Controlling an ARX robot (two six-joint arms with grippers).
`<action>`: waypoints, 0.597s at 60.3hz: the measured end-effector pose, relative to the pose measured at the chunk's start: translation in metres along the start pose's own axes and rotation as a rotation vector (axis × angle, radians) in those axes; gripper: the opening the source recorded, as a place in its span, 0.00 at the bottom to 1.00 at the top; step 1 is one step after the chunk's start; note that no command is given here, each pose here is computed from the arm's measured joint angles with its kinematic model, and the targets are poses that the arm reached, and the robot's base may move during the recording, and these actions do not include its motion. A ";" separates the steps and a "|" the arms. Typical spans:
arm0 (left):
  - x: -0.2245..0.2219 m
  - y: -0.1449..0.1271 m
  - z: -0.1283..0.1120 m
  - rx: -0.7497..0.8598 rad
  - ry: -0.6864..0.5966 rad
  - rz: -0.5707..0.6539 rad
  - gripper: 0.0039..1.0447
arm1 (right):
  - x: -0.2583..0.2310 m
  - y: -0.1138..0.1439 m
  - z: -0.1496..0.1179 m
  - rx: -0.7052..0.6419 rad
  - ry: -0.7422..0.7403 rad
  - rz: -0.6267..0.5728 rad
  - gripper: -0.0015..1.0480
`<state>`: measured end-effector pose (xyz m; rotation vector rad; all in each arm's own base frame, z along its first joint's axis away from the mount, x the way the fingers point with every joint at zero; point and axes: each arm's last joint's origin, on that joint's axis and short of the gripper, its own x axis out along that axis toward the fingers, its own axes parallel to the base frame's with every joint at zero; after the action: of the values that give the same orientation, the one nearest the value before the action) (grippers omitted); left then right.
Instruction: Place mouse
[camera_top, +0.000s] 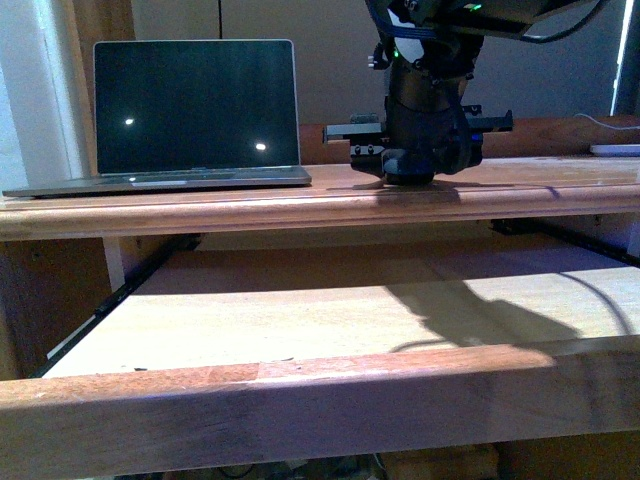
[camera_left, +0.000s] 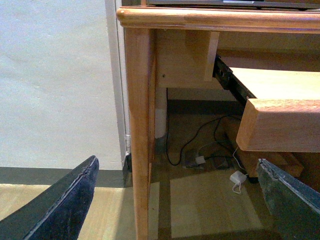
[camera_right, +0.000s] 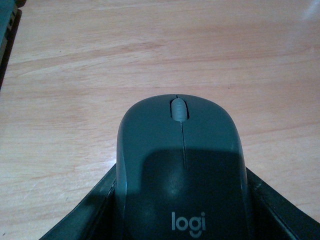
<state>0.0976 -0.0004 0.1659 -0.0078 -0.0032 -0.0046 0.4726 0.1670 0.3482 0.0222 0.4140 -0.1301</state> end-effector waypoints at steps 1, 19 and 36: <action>0.000 0.000 0.000 0.000 0.000 0.000 0.93 | 0.001 0.000 0.000 0.001 -0.002 0.000 0.53; 0.000 0.000 0.000 0.000 0.000 0.000 0.93 | 0.001 -0.003 0.000 0.070 -0.090 0.084 0.92; 0.000 0.000 0.000 0.000 0.000 0.000 0.93 | -0.066 -0.091 0.013 0.134 -0.290 0.246 0.93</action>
<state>0.0976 -0.0004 0.1659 -0.0074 -0.0032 -0.0046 0.4063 0.0837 0.3868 0.1832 0.1104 0.0821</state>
